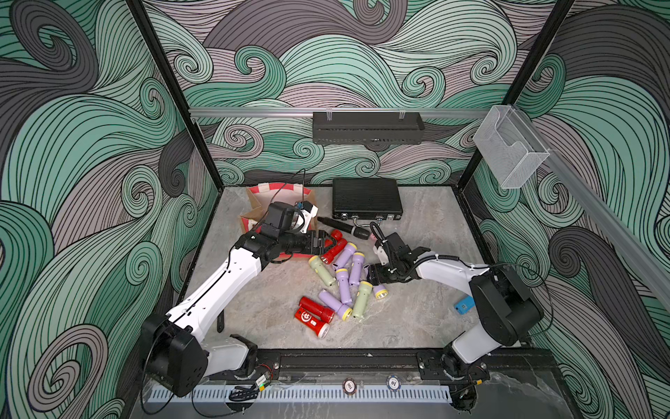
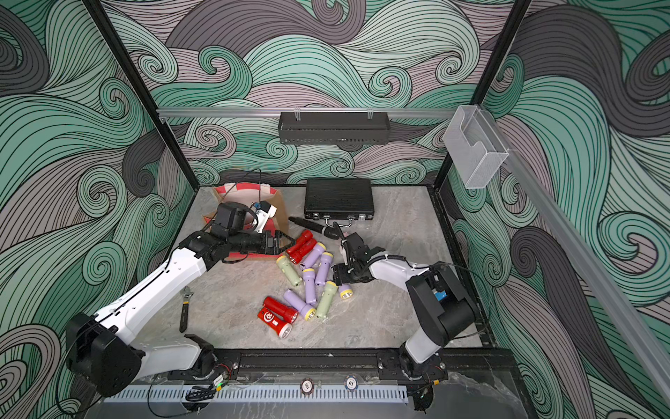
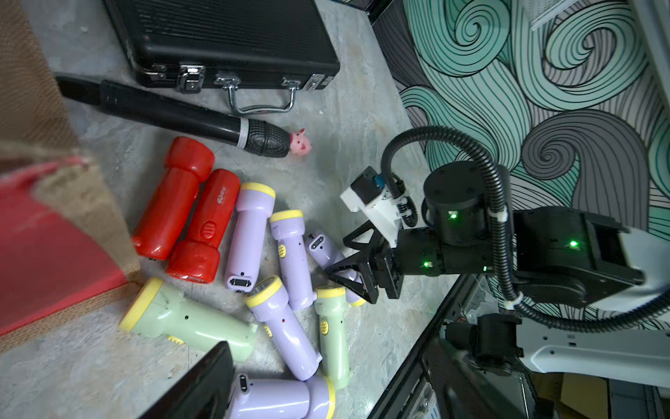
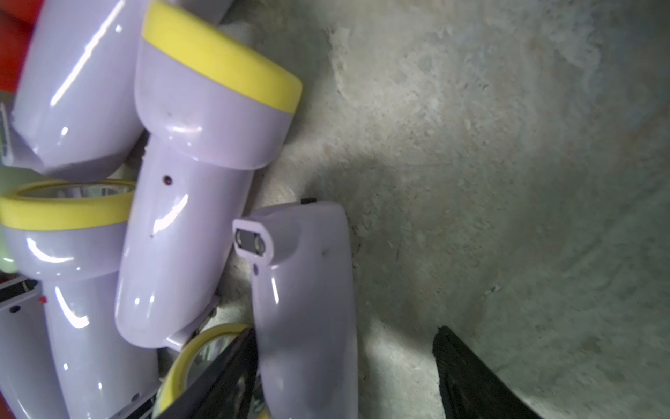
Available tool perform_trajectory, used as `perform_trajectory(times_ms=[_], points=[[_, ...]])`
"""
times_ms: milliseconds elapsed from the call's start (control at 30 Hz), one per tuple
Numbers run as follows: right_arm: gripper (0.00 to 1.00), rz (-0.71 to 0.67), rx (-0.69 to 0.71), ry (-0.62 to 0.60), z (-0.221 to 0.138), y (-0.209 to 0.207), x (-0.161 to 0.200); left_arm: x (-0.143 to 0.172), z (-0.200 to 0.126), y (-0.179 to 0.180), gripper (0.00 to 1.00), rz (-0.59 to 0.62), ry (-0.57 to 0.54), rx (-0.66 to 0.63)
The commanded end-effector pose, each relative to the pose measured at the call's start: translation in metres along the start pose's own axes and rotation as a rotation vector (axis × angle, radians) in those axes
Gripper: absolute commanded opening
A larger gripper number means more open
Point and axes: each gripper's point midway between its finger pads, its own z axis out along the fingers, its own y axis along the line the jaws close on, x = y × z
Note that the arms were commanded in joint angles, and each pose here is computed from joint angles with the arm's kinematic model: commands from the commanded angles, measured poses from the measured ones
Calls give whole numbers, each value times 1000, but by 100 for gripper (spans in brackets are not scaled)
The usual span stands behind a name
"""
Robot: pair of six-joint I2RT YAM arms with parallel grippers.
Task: Put the flashlights into the tote bags
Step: Move the canvas bag to the center of the board, then pick up the flashlight from the center of the board.
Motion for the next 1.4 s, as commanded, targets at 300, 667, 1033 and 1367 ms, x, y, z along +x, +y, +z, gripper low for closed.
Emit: perform_trajectory(times_ms=[300, 667, 1033, 1367], points=[[63, -21, 134, 13, 10, -16, 2, -20, 3, -29, 84, 5, -84, 139], [29, -5, 159, -36, -2, -23, 1, -19, 10, -26, 82, -20, -66, 129], [15, -30, -385, -625, -147, 58, -77, -21, -3, -54, 76, 2, -109, 278], [13, -175, -874, -942, -295, 139, -125, -42, -24, -91, 81, 89, -207, 445]])
